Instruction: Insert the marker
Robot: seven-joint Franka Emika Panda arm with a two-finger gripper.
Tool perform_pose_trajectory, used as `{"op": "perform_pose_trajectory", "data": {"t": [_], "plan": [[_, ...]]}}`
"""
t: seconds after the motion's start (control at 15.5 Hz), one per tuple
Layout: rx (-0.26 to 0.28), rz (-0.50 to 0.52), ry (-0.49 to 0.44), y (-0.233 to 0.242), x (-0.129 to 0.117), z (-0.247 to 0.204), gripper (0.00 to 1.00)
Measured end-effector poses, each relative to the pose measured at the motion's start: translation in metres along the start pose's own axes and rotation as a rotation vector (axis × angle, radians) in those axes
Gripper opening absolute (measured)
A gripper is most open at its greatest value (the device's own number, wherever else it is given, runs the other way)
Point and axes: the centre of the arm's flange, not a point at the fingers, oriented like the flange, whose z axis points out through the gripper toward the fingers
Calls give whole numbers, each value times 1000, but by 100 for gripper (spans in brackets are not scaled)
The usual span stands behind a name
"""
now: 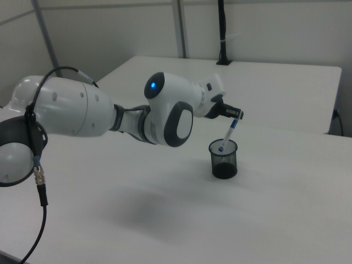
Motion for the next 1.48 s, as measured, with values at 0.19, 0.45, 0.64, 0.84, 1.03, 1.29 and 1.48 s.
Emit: {"op": "perform_pose_trajectory", "data": {"t": [0.19, 0.45, 0.64, 0.84, 1.03, 1.29, 1.48], "plan": [[9, -2, 16, -2, -15, 8, 18], [14, -3, 21, -4, -21, 11, 33], [14, -3, 22, -4, -21, 10, 63], [19, -5, 28, -7, -18, 8, 92], [41, -15, 33, -25, -14, 5, 100], [80, -28, -69, -78, 10, -6, 100], [120, -52, -159, -127, 39, -35, 100]]}}
